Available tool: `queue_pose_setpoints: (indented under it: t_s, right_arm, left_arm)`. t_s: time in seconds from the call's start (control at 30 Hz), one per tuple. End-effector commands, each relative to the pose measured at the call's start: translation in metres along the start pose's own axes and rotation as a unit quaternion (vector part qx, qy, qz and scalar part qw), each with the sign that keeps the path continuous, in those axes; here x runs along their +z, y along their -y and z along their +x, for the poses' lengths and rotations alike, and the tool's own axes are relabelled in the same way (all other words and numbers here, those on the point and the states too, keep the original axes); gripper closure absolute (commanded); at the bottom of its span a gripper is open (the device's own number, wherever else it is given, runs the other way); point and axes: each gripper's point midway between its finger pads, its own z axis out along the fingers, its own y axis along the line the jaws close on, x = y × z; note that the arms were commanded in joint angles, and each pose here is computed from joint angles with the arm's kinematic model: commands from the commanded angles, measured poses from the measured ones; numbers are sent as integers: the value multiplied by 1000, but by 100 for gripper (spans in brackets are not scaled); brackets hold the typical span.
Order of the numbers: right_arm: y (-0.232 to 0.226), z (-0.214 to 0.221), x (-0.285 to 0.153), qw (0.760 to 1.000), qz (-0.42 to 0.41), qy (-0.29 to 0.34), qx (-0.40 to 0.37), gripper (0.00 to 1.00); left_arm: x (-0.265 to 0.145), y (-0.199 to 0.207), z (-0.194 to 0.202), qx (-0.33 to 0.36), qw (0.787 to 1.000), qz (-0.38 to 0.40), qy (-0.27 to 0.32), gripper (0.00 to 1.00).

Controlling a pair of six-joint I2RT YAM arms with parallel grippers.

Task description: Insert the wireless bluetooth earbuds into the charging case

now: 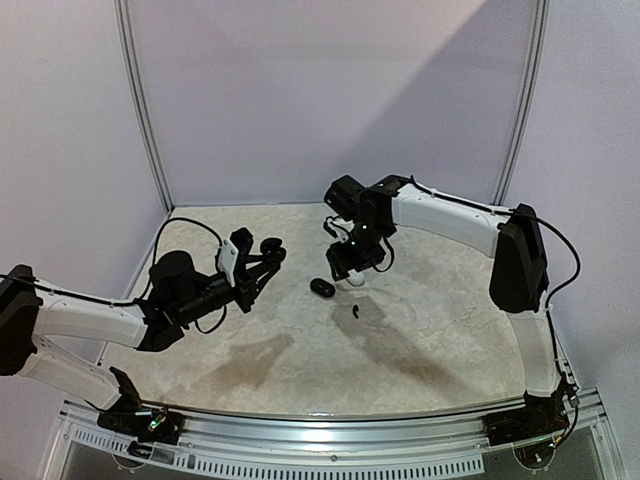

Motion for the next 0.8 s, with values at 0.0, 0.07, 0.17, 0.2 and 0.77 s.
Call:
queue_pose_setpoints:
  t_s: [0.0, 0.07, 0.17, 0.2, 0.77]
  right_arm:
    - [20, 30, 30, 995, 58, -71, 41, 35]
    - [21, 34, 37, 993, 64, -85, 42, 35]
    - [20, 38, 48, 992, 64, -98, 42, 39]
    - [19, 39, 50, 992, 59, -100, 43, 41]
    - [13, 59, 76, 988, 41, -144, 45, 72]
  left_arm:
    - [3, 2, -4, 6, 1000, 6, 1, 100]
    - [2, 3, -4, 5, 1000, 6, 2, 100]
    - [2, 2, -4, 4, 1000, 5, 1, 100]
    - [1, 3, -3, 5, 1000, 6, 1, 100]
    - [1, 2, -3, 5, 1000, 4, 0, 100]
